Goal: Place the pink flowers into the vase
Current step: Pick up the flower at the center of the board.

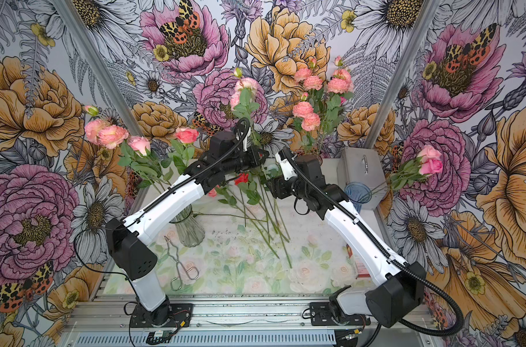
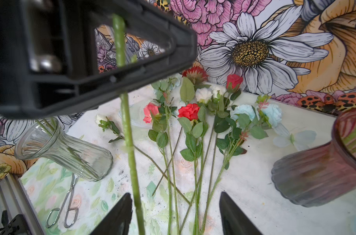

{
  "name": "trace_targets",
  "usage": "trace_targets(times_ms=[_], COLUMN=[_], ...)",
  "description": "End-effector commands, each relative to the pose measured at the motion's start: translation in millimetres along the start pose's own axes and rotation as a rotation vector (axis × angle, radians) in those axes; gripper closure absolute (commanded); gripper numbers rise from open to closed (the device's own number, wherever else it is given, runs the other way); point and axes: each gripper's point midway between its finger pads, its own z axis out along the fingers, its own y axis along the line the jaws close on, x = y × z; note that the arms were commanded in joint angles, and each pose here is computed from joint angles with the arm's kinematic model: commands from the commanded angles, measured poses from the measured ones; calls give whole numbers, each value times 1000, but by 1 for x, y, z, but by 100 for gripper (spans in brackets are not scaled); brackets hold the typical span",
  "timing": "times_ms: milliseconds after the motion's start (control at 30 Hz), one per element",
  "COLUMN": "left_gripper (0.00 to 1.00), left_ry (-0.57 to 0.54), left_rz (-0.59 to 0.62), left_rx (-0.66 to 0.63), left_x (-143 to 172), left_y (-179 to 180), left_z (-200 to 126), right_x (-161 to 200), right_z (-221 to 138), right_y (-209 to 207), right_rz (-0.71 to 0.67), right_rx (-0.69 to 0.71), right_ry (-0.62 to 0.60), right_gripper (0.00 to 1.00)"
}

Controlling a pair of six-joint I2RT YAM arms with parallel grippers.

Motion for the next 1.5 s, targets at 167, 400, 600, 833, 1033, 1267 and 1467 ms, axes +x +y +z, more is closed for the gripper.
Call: trace_targets(times_ms=[167,400,600,833,1033,1267,1467], left_gripper=[100,100,100,97,78,44,32], left_ry=[-31,-23,-14,-20,-20,-47,-69], left_rz=[40,29,19,15,-1,-11,-35], left_rx=[-13,-6,-7,1,-1,12,9], left_x=[-1,4,8,4,3,-12,-23], left_y=[-5,-8,-6,-8,-5,-7,0], left_z=[0,1,3,2,1,-10,-25], right_x=[-28,-34,-44,-44,-43,-38,-49], right_z=[-7,2,5,13,15,12,-19], right_y=[10,8,11,10,5,-12,-36], right_rz=[9,14,21,31,32,37,34], right_rx=[-45,-43,-58,-62,-41,11,91], right_ry=[-55,-52,-62,-52,-50,-49,-114], right_gripper=[37,51,65,97,100,100,100])
